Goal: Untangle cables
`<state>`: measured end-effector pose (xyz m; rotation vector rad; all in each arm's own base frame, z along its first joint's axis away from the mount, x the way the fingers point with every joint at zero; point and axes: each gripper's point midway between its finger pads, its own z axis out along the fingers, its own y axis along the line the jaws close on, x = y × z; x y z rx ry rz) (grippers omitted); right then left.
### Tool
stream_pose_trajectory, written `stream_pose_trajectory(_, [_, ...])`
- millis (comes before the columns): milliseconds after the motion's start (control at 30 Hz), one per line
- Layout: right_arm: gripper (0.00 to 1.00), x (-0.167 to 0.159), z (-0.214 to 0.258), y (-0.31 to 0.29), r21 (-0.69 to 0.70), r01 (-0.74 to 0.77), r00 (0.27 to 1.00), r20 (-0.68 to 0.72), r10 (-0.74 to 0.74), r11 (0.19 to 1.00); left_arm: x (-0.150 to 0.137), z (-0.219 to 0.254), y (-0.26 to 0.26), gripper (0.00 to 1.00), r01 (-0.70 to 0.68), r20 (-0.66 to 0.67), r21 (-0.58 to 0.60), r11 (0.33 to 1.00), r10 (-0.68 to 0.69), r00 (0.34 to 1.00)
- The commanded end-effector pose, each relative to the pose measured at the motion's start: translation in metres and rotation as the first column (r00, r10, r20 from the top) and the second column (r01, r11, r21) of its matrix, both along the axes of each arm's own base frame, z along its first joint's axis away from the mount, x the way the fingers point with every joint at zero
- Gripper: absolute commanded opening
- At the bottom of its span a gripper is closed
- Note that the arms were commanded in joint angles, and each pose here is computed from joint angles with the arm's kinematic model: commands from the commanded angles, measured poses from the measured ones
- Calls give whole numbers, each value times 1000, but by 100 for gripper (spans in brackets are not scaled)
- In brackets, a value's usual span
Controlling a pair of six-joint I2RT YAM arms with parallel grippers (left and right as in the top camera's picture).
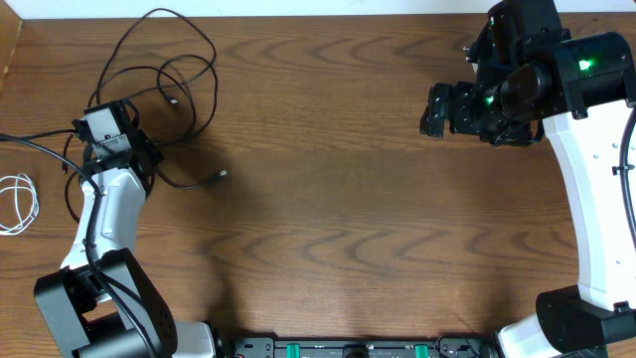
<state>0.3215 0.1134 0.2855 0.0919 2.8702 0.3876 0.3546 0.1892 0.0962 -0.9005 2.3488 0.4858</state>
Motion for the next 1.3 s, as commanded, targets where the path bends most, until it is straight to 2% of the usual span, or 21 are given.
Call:
stream_pose_trajectory(0, [99,-2,4,1,-4,-14,1000,14,14,1000,0,-5,-3,88,-25,4,-46,999,25,1000])
stream_pose_trajectory(133, [99,-2,3,1,-4,-14,1000,14,14,1000,11,-16,-45,88,113,54,-261,959,-102,993])
stream_pose_trajectory(233, [99,-2,4,1,-4,-14,1000,14,14,1000,18,-20,-94,87,233,134,-484,844,-191,972])
stream_pose_trajectory(333, [99,-2,3,1,-4,-14,1000,14,14,1000,14,-22,-123,88,223,138,-600,768,-175,975])
stream_pose_trajectory(433, [99,-2,3,1,-4,-14,1000,14,14,1000,9,-27,-140,88,224,95,-606,764,-209,973])
stream_pose_trajectory(500, [99,-2,4,1,-4,-14,1000,14,14,1000,4,-32,-143,88,200,37,-557,806,-216,976])
stream_pose_trajectory(567, [99,-2,3,1,-4,-14,1000,14,14,1000,0,-37,-137,88,136,-11,-494,859,-163,987])
stream_pose_trajectory(600, [99,-2,3,1,-4,-14,1000,14,14,1000,-3,-41,-131,88,56,-33,-445,894,-79,996])
stream_pose_trajectory(667, [99,-2,3,1,-4,-14,1000,14,14,1000,-5,-44,-127,88,-24,-33,-425,905,11,999])
stream_pose_trajectory(767, [99,-2,3,0,-4,-14,1000,14,14,1000,-4,-49,-126,88,-108,-27,-448,887,107,994])
stream_pose_trajectory(900, [99,-2,3,1,-4,-14,1000,14,14,1000,-7,-66,-123,88,-271,-55,-488,830,280,958])
stream_pose_trajectory(1000, [99,-2,4,1,-4,-14,1000,14,14,1000,-10,-83,-124,87,-355,-96,-502,788,357,929])
stream_pose_trajectory(1100, [99,-2,4,1,-4,-14,1000,14,14,1000,-5,-94,-123,78,-361,-95,-505,784,365,926])
stream_pose_trajectory(1200, [99,-2,4,1,-4,-14,1000,14,14,1000,-2,-97,-122,75,-358,-86,-504,786,367,926])
stream_pose_trajectory(1267, [99,-2,4,1,-4,-14,1000,14,14,1000,-2,-97,-118,69,-364,-79,-484,795,375,924])
